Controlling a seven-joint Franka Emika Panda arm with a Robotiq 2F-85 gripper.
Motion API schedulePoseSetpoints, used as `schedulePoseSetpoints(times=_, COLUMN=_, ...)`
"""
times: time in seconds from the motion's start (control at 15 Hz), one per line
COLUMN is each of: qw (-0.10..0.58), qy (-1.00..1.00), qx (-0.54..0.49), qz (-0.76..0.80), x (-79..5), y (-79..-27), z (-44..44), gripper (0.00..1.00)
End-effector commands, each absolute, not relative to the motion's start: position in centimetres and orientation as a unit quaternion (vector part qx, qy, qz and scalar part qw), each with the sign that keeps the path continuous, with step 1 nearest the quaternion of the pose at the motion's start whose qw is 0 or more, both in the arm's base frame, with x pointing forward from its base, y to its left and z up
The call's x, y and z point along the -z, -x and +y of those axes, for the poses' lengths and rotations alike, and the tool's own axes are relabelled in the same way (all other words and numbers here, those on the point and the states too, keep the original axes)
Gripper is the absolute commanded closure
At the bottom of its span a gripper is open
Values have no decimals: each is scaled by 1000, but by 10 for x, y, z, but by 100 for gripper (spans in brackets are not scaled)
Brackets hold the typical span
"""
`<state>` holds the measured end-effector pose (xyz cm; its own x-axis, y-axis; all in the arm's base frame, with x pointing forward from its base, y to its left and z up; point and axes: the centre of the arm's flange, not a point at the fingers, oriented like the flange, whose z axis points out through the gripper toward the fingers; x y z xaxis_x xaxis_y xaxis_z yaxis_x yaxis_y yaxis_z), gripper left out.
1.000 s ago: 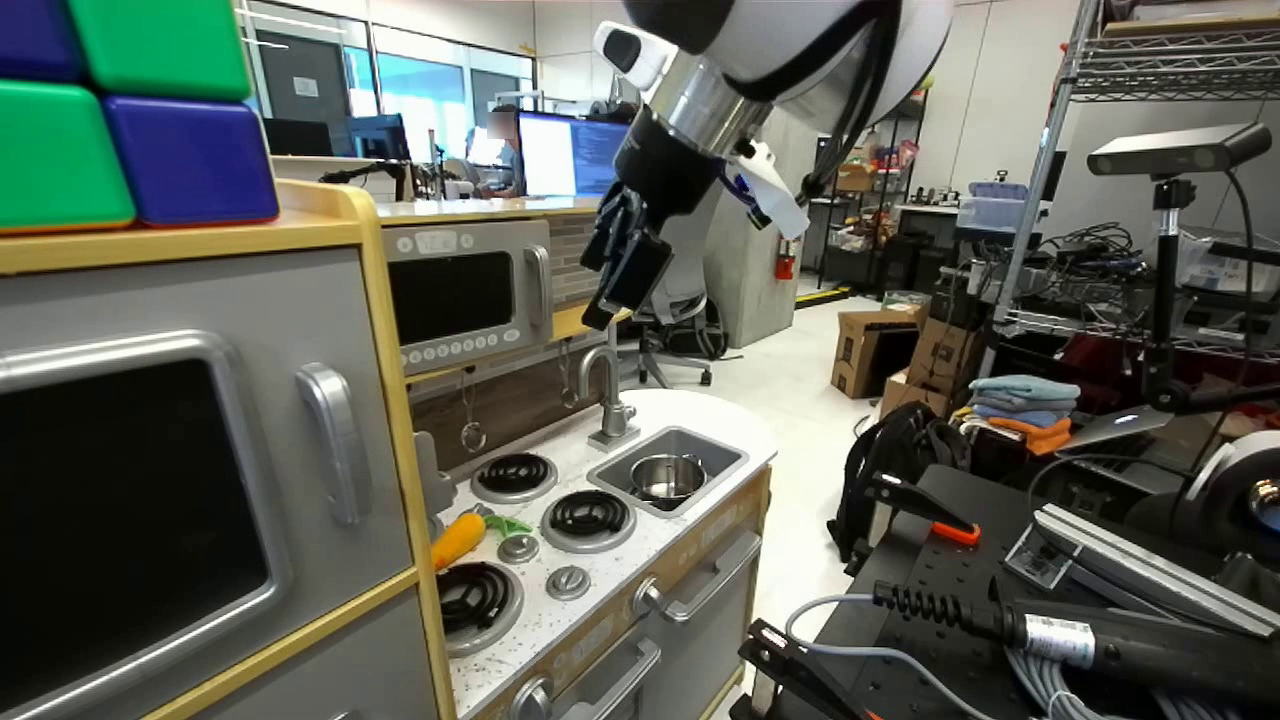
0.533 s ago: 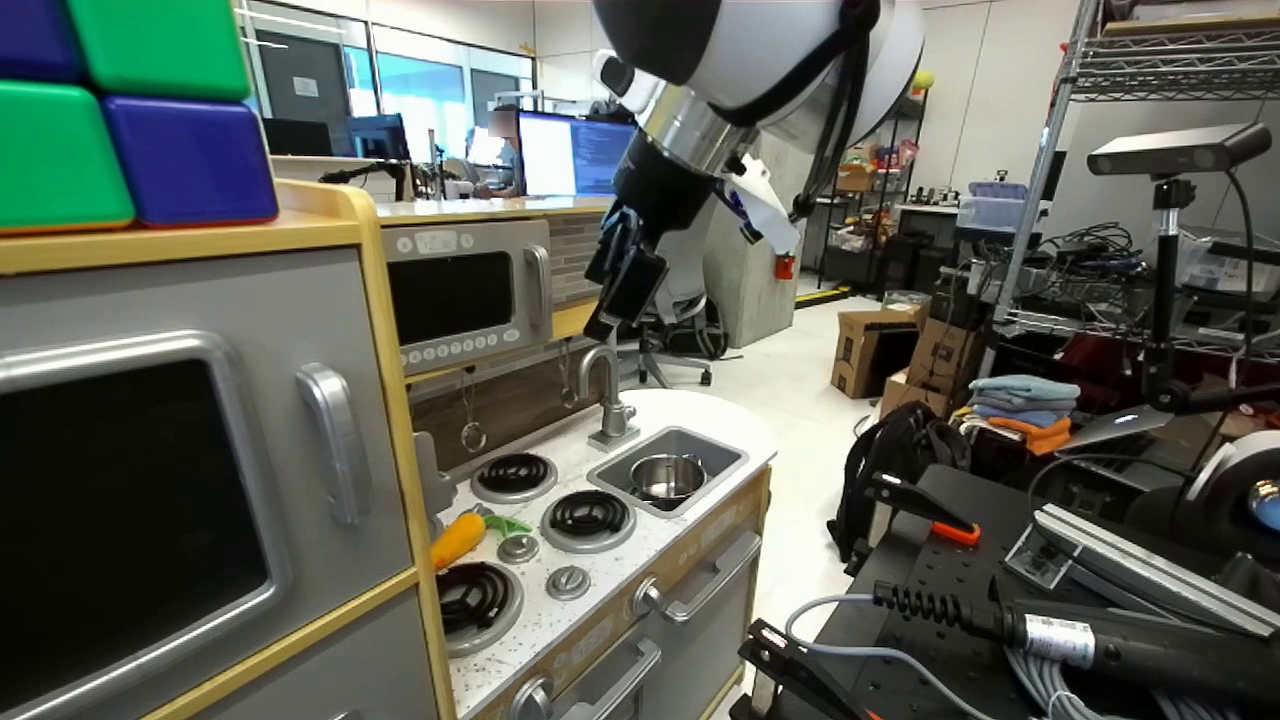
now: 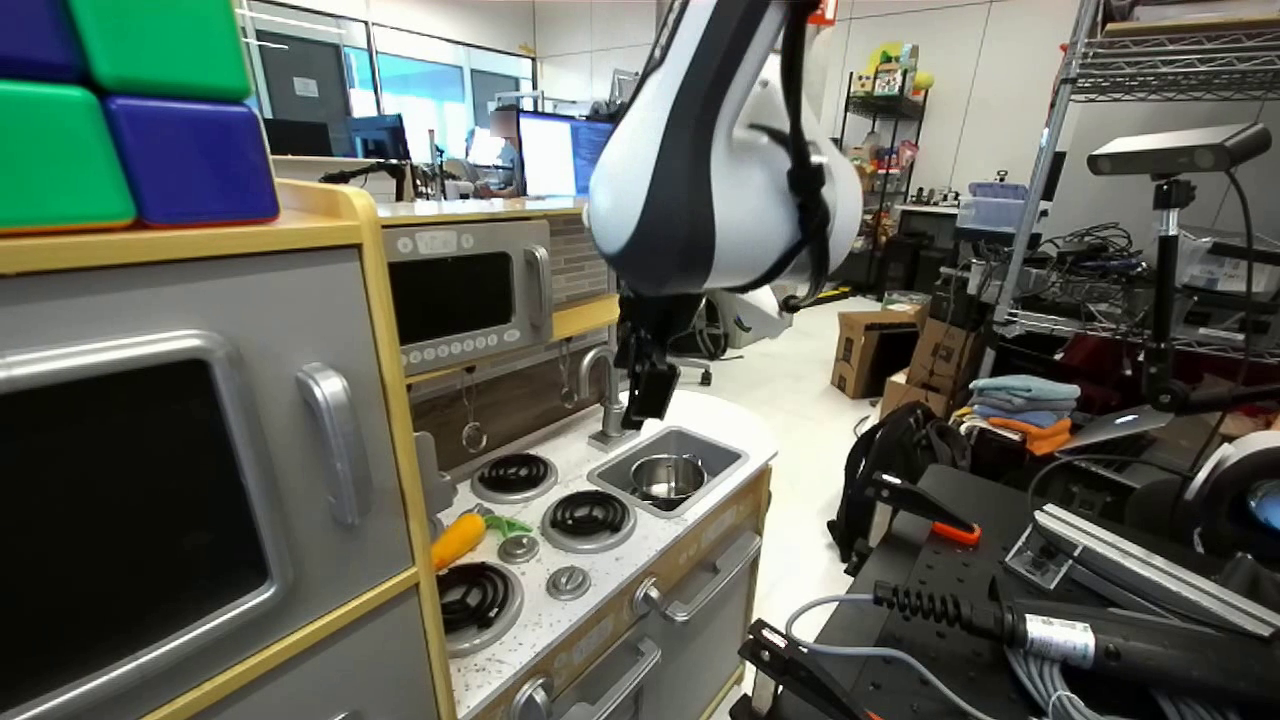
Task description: Put the carrot plush toy in the pot
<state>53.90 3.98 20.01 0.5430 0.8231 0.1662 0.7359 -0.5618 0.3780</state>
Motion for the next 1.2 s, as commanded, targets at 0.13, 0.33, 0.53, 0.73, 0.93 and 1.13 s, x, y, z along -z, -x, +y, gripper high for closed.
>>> schedulePoseSetpoints(times=0.13, qw=207, qy=-814, qx=-151, qz=521, x=-110, y=-603, z=57, gripper=0)
schedulePoseSetpoints(times=0.33, qw=238, qy=-774, qx=-181, qz=559, x=-82, y=-617, z=66, gripper=0)
schedulePoseSetpoints(times=0.53, qw=249, qy=-759, qx=-212, qz=563, x=-67, y=-638, z=66, gripper=0)
schedulePoseSetpoints(times=0.73, qw=254, qy=-756, qx=-234, qz=556, x=-61, y=-660, z=67, gripper=0)
schedulePoseSetpoints(times=0.93, qw=246, qy=-763, qx=-221, qz=556, x=-70, y=-648, z=68, gripper=0)
schedulePoseSetpoints(times=1.13, qw=244, qy=-764, qx=-221, qz=554, x=-67, y=-648, z=68, gripper=0)
